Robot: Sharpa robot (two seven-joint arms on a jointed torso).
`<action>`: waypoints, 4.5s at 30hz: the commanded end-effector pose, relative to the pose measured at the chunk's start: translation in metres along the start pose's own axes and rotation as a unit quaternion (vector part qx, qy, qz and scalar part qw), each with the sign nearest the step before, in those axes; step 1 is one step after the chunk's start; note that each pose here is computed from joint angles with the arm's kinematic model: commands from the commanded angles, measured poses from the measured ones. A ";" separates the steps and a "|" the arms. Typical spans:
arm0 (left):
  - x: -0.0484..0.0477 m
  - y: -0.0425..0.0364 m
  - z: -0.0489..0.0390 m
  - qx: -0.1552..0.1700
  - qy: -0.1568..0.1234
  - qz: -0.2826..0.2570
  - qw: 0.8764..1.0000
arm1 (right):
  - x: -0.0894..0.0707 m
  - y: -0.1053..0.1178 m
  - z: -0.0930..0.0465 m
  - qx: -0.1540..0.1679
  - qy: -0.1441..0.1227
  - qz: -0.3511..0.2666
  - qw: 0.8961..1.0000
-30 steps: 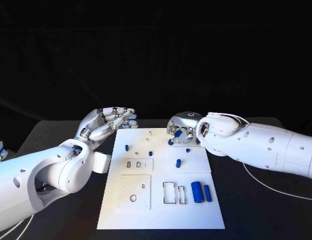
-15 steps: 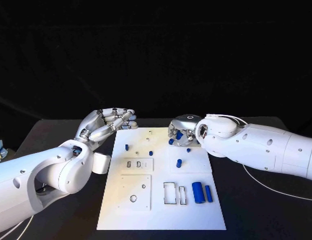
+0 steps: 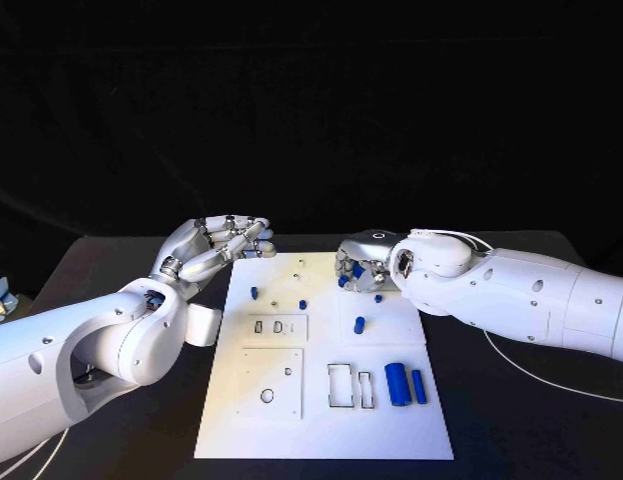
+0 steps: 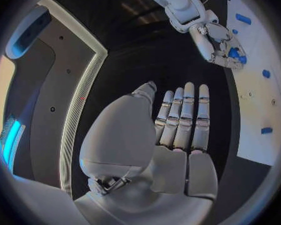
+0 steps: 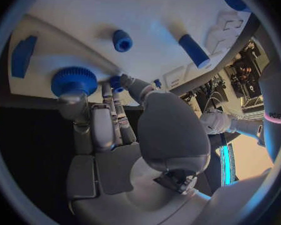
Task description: Assemble the parts on the task board
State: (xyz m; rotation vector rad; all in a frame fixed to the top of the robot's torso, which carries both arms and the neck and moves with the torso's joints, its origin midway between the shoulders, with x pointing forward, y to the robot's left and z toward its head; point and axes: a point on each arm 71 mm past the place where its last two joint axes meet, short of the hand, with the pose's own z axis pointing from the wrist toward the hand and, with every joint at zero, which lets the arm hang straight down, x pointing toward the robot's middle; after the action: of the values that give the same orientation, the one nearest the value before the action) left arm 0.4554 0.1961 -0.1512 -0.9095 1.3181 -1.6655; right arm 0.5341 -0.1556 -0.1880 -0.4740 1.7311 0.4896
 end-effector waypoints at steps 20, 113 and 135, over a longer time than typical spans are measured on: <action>-0.0024 0.0009 0.0013 -0.005 0.004 -0.010 1.000 | -0.012 0.004 -0.001 0.009 -0.100 0.021 0.995; -0.0160 0.0045 0.0062 -0.006 -0.013 -0.011 1.000 | -0.015 0.030 0.018 0.009 -0.171 0.058 0.984; -0.0327 0.0058 0.0054 -0.005 -0.020 -0.011 1.000 | -0.030 -0.058 -0.047 0.079 -0.059 0.180 0.979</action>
State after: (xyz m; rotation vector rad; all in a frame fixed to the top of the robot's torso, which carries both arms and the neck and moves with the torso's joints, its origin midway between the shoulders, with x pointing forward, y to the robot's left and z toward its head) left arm 0.4753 0.2255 -0.1594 -0.9727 1.2974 -1.6115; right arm 0.5346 -0.2305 -0.1482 -0.0205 1.6505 0.6064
